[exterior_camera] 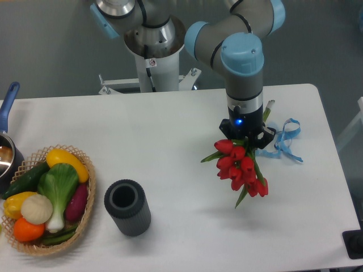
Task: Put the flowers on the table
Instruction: 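Lower the held red tulips toward the table with the gripper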
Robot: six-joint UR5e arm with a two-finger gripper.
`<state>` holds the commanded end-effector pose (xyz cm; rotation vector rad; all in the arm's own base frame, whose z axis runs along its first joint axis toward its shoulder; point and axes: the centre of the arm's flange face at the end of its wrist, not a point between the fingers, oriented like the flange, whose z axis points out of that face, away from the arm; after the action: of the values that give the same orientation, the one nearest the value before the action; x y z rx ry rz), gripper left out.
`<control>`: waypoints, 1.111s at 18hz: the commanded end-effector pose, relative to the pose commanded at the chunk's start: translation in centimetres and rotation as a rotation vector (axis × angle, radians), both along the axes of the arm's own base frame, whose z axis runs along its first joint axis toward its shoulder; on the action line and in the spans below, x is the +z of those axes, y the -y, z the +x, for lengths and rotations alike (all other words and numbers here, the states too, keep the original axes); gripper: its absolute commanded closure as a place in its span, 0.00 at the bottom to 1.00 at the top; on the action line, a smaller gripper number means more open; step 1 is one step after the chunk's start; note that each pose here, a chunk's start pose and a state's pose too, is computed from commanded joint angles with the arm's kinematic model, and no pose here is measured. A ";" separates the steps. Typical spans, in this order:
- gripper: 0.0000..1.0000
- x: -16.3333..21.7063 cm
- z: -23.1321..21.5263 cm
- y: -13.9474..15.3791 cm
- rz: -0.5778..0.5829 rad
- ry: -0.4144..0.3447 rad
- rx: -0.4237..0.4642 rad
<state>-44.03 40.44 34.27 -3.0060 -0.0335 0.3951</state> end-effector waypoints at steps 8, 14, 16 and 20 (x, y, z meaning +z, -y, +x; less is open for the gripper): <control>0.90 -1.6 0.2 -0.6 -0.013 0.024 -0.006; 0.84 -5.4 -0.3 -1.7 -0.044 0.077 -0.020; 0.74 -6.7 -0.3 -2.2 -0.053 0.095 -0.030; 0.49 -8.5 -0.3 -3.1 -0.066 0.115 -0.048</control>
<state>-44.28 43.53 25.79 -3.0841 0.0434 0.2232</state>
